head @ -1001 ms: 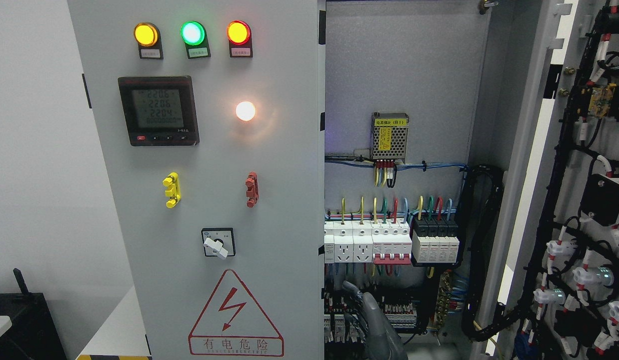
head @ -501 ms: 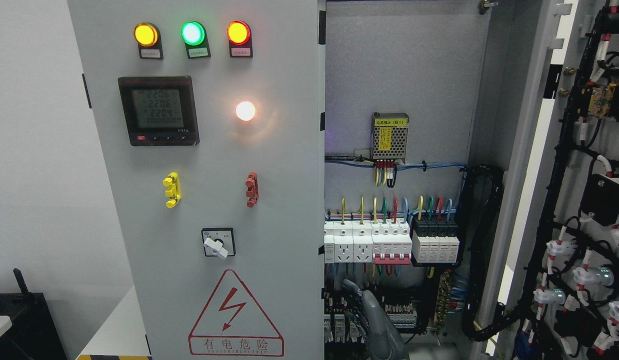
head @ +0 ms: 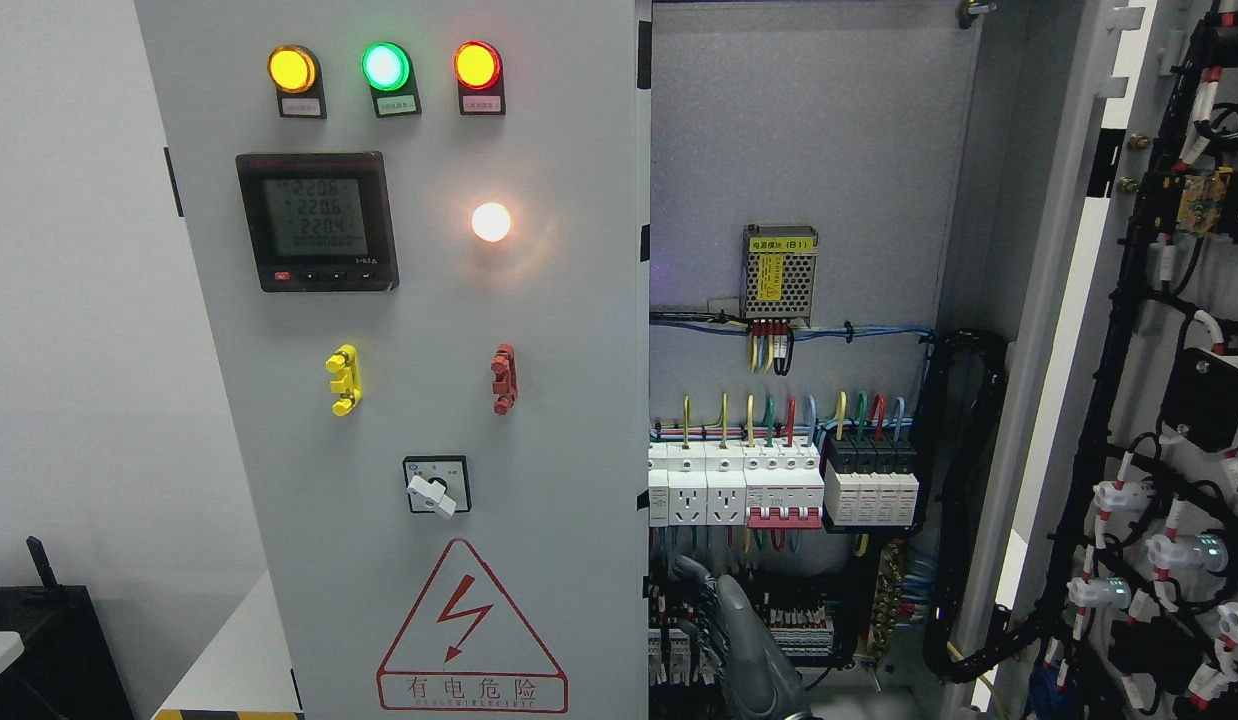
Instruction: Open door with both hands
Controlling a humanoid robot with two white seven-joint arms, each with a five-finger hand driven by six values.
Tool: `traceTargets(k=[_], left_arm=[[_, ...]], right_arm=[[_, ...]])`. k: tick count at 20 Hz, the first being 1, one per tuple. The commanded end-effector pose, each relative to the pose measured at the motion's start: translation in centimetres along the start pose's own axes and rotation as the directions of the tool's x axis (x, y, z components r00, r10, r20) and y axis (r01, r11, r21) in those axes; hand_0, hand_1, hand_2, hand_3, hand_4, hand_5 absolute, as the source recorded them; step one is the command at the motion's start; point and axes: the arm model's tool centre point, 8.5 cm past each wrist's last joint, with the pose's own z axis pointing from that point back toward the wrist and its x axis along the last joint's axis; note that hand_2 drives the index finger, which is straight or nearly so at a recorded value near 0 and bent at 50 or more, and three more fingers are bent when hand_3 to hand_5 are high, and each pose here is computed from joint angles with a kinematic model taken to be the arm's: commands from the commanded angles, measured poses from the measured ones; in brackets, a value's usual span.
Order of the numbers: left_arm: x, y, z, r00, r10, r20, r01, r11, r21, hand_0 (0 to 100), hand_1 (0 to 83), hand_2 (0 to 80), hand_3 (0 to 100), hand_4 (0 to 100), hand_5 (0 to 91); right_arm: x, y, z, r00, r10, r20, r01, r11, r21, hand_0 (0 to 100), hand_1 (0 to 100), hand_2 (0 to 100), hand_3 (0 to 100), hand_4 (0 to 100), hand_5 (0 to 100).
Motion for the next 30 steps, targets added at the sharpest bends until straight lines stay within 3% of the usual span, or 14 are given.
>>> traceTargets(k=[1, 25, 30], left_arm=[[-0.5, 0.5, 0.1, 1.000, 0.002, -0.008, -0.002, 1.000, 0.007, 0, 0.0, 0.0, 0, 4, 0.0], [-0.5, 0.5, 0.1, 1.000, 0.002, -0.008, -0.002, 1.000, 0.007, 0, 0.0, 0.0, 0, 4, 0.0], [-0.5, 0.5, 0.1, 1.000, 0.002, -0.008, -0.002, 1.000, 0.007, 0, 0.0, 0.0, 0, 4, 0.0]], right_arm=[[0.5, 0.6, -0.6, 1.000, 0.002, 0.004, -0.002, 1.000, 0.028, 0, 0, 0, 0, 0, 0], [1.1, 0.6, -1.8, 0.999, -0.032, 0.000, 0.032, 0.993, 0.110, 0, 0, 0, 0, 0, 0], [1.1, 0.6, -1.4, 1.000, -0.015, -0.007, 0.016, 0.979, 0.204, 0, 0, 0, 0, 0, 0]])
